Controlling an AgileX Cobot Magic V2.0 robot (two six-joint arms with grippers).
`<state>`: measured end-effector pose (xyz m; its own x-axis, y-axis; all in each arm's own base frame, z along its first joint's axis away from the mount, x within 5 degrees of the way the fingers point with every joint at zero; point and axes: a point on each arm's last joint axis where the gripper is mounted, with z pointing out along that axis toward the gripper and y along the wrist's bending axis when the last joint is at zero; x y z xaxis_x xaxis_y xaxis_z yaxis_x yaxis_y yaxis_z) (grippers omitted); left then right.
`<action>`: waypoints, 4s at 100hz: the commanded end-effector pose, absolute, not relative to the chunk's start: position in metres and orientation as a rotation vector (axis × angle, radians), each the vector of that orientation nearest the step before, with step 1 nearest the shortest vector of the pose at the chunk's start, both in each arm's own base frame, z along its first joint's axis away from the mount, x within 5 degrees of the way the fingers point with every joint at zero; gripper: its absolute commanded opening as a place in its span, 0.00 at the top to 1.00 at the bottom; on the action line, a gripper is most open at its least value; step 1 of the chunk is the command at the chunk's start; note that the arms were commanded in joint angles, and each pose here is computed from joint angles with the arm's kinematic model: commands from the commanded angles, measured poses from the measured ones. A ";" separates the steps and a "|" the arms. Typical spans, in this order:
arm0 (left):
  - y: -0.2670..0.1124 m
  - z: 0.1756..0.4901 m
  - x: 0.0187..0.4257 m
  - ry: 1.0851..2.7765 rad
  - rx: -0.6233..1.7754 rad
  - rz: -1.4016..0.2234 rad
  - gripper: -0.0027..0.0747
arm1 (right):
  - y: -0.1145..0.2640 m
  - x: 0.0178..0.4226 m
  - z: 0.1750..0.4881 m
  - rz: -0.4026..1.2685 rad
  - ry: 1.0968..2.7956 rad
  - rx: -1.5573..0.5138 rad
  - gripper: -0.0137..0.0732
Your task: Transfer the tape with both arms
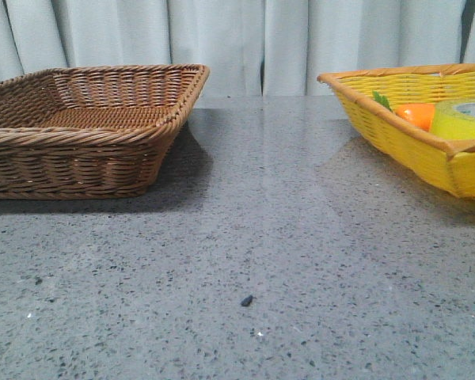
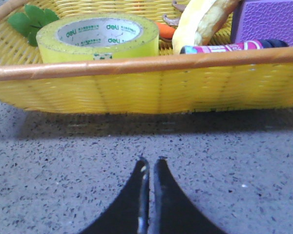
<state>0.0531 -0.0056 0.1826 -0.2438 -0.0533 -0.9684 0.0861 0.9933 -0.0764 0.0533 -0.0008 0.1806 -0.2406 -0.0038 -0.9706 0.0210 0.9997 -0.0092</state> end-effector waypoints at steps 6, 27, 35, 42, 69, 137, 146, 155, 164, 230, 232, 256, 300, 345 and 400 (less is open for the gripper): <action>-0.005 0.186 0.053 1.739 0.016 -0.138 0.99 | -0.001 0.053 0.176 -0.033 1.801 0.014 0.93; -0.004 0.190 0.053 1.685 0.057 -0.083 0.99 | -0.001 0.054 0.180 -0.029 1.758 0.019 0.93; -0.004 0.192 0.054 1.672 0.061 -0.079 0.99 | -0.001 0.055 0.184 -0.027 1.705 0.023 0.93; -0.004 0.192 0.054 1.672 0.059 -0.081 0.99 | -0.002 0.055 0.189 -0.029 1.654 0.024 0.93; -0.004 0.193 0.054 1.656 0.058 -0.084 0.99 | -0.002 0.055 0.197 -0.031 1.565 0.028 0.93; -0.006 0.222 0.051 1.348 0.061 -0.107 0.99 | -0.003 0.053 0.216 -0.032 1.379 0.038 0.93; -0.006 0.227 0.050 1.331 0.059 -0.109 0.99 | -0.002 0.052 0.222 -0.029 1.395 0.035 0.93; -0.005 0.238 0.049 1.317 0.058 -0.109 0.99 | -0.002 0.050 0.232 -0.025 1.416 0.034 0.93; -0.005 0.250 0.048 1.318 0.058 -0.106 0.99 | -0.002 0.049 0.245 -0.023 1.438 0.032 0.93; -0.009 0.325 0.083 1.449 0.061 -0.098 0.99 | 0.001 0.121 0.364 0.007 1.968 -0.036 0.73; -0.009 0.325 0.084 1.452 0.061 -0.098 0.99 | 0.002 0.125 0.366 0.014 1.980 -0.044 0.68; -0.009 0.326 0.087 1.460 0.062 -0.098 0.99 | 0.024 0.171 0.384 0.101 2.169 -0.196 0.45; -0.009 0.326 0.087 1.461 0.045 -0.117 0.99 | 0.069 0.267 0.347 0.152 2.532 -0.385 0.45; -0.009 0.326 0.087 1.455 0.034 -0.130 0.99 | 0.076 0.301 0.300 0.117 2.687 -0.411 0.45; -0.009 0.332 0.086 1.394 0.034 -0.134 0.99 | 0.075 0.302 0.297 0.098 2.695 -0.420 0.78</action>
